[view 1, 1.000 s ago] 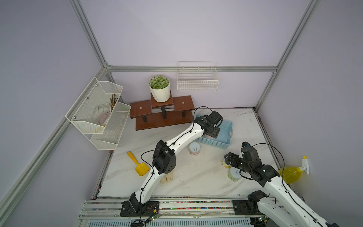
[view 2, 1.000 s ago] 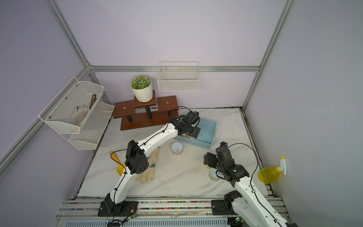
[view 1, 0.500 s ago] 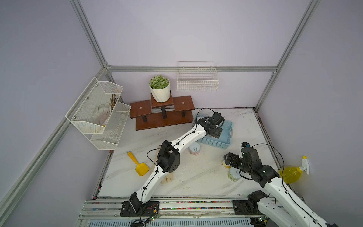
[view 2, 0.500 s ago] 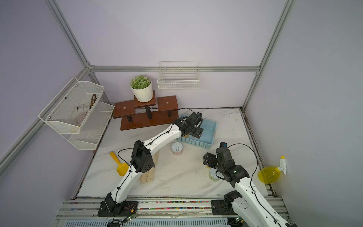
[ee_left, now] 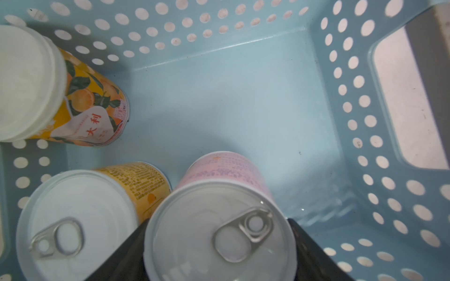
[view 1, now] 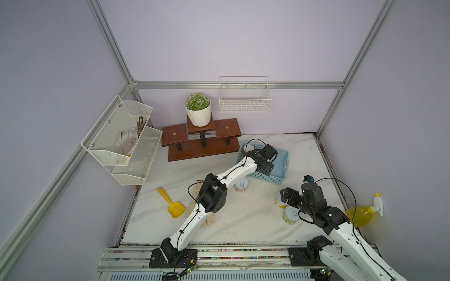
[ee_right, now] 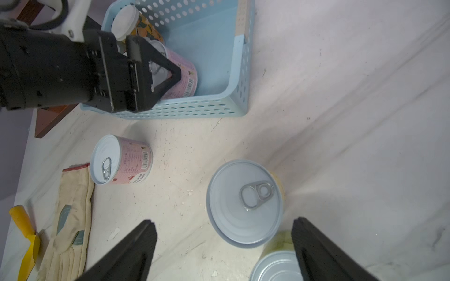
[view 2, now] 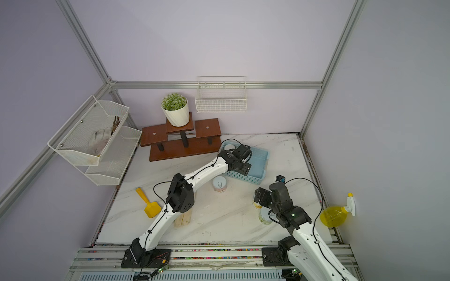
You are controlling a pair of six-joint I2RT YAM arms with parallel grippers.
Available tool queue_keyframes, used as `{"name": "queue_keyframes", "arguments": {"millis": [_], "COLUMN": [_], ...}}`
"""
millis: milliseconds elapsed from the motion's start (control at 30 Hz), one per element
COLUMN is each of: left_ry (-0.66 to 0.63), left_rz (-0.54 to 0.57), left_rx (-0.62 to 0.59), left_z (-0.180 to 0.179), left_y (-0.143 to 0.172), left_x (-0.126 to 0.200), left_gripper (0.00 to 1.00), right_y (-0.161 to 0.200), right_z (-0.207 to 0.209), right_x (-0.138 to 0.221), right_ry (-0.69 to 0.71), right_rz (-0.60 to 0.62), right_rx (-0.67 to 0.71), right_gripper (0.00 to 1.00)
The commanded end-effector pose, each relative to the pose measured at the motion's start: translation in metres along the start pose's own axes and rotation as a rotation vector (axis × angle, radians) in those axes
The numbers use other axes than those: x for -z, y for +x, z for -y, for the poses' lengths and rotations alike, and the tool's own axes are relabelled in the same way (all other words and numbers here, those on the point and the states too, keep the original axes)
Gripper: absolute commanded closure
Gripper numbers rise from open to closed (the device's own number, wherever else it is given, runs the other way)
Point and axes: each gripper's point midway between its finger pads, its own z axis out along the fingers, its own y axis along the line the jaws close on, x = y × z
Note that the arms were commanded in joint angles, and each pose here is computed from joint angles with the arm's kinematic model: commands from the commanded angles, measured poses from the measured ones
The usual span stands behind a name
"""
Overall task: Put the canned food in the basket
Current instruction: Place the canned food in the basket.
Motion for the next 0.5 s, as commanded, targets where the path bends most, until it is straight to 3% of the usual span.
{"name": "queue_keyframes", "arguments": {"millis": [0,467], "left_ry": [0.002,-0.020], "left_rz": [0.115,0.056], "left_rx": [0.010,-0.013], "left_z": [-0.002,-0.004], "left_y": [-0.035,-0.015], "left_x": [0.017,-0.008], "left_gripper": [0.53,0.47], "right_y": [-0.020,-0.020], "right_z": [0.002,0.009], "right_x": [0.009,0.012], "right_ry": [0.031,0.061], "right_rz": [0.080,0.096], "right_rx": [-0.036,-0.054], "right_gripper": [0.06,0.06]}}
